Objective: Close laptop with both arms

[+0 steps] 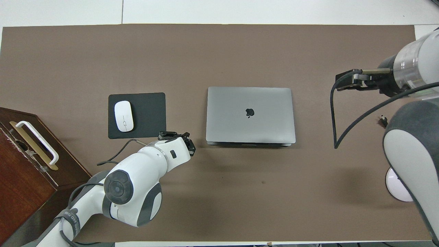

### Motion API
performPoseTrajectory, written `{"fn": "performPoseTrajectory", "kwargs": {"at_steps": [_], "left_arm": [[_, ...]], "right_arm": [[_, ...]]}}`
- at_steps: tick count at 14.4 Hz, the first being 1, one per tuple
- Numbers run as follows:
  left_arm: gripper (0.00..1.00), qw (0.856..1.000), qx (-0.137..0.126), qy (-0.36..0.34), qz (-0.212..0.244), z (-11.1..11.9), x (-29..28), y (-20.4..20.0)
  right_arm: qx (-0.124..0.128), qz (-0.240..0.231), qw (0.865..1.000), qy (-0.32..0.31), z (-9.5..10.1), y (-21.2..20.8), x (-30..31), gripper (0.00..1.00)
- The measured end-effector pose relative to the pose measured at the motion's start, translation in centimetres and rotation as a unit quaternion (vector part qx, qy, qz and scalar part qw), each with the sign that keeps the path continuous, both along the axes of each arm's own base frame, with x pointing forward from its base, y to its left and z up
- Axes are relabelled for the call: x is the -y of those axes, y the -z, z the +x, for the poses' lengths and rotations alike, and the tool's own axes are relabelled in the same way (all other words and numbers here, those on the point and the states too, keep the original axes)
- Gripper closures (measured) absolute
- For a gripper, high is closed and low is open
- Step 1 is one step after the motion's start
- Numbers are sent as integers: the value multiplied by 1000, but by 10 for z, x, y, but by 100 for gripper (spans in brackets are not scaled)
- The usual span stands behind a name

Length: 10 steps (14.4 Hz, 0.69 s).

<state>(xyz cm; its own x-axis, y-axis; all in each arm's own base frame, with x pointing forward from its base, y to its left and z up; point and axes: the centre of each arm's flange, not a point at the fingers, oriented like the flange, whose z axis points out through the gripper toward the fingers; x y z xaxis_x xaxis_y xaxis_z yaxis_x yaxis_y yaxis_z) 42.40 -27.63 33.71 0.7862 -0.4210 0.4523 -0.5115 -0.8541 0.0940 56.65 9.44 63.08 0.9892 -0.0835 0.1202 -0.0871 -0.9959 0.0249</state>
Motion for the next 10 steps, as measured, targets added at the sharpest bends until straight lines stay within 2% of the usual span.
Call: {"fn": "performPoseTrajectory", "kwargs": {"at_steps": [6, 10], "left_arm": [[99, 999, -35, -20, 4, 7, -29, -21], [99, 998, -61, -18, 23, 24, -59, -50]], "right_arm": [[-4, -10, 999, -47, 5, 1, 38, 0], [-5, -11, 999, -43, 7, 2, 57, 0]]}}
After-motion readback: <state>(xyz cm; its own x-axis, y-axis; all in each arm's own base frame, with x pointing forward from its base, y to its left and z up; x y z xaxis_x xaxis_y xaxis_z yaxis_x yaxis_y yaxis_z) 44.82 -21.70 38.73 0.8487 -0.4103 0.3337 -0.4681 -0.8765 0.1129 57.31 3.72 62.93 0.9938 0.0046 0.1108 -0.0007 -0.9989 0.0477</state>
